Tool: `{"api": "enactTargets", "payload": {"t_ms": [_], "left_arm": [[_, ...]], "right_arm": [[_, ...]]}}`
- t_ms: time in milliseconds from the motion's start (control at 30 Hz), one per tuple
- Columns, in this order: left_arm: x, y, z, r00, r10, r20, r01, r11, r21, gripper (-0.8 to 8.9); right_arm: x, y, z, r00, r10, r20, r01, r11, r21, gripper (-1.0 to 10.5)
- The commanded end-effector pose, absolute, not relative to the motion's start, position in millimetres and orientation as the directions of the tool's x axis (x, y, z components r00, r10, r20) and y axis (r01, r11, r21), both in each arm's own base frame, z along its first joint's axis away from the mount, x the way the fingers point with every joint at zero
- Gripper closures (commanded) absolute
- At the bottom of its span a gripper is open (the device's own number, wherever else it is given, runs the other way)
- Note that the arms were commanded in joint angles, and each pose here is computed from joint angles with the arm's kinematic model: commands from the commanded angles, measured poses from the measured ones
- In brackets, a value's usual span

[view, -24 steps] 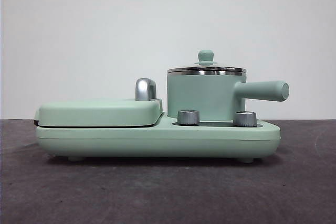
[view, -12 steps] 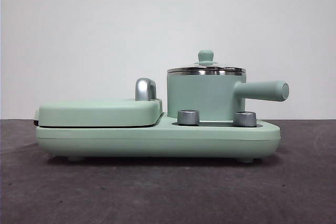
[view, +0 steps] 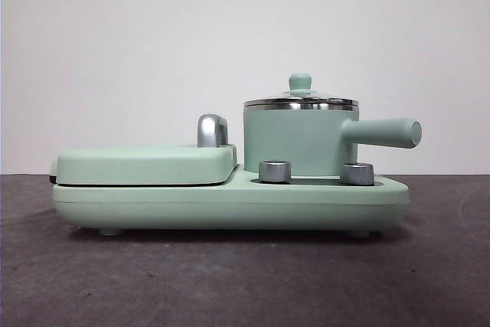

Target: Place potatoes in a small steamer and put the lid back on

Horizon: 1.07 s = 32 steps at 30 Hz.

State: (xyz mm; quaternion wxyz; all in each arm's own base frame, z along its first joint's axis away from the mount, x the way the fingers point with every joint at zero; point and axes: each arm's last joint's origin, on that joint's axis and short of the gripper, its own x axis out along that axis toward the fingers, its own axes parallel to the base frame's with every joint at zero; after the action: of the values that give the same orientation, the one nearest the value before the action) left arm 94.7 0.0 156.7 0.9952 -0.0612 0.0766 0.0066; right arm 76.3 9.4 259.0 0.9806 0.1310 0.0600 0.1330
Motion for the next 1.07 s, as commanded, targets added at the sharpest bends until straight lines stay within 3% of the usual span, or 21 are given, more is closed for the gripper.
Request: {"api": "enactTargets", "payload": {"t_ms": [33,133,267,433,567,833,1067], "left_arm": [[96,0,149,0.984,0.008,-0.178,-0.029,0.993,-0.113,8.08],[96,0,149,0.984,0.008,-0.178,-0.029,0.993,-0.113,8.08],[96,0,149,0.984,0.008,-0.178,-0.029,0.993,-0.113,8.08],[96,0,150,0.984,0.008,-0.177,-0.029,0.993,-0.113,8.08],[96,0,150,0.984,0.008,-0.177,-0.028,0.993,-0.113,8.08],[96,0,150,0.984,0.008,-0.177,-0.028,0.993,-0.113,8.08],[96,0,150,0.984,0.008,-0.177,-0.029,0.993,-0.113,8.08]], "right_arm": [[81,2,227,0.985,0.136,-0.105,-0.114,0.974,0.197,9.1],[84,-4,196,0.988,0.028,-0.149,-0.005,0.988,0.153,9.1],[89,-5,170,0.981,-0.017,-0.191,0.042,0.991,0.128,9.1],[94,-5,152,0.979,-0.012,-0.202,0.037,0.992,0.122,9.1],[96,-2,152,0.988,0.014,-0.152,0.001,0.995,0.101,9.1],[96,-1,150,0.985,0.009,-0.17,-0.009,1.0,0.002,9.1],[96,0,151,0.986,0.016,-0.164,-0.017,1.0,-0.004,9.1]]}}
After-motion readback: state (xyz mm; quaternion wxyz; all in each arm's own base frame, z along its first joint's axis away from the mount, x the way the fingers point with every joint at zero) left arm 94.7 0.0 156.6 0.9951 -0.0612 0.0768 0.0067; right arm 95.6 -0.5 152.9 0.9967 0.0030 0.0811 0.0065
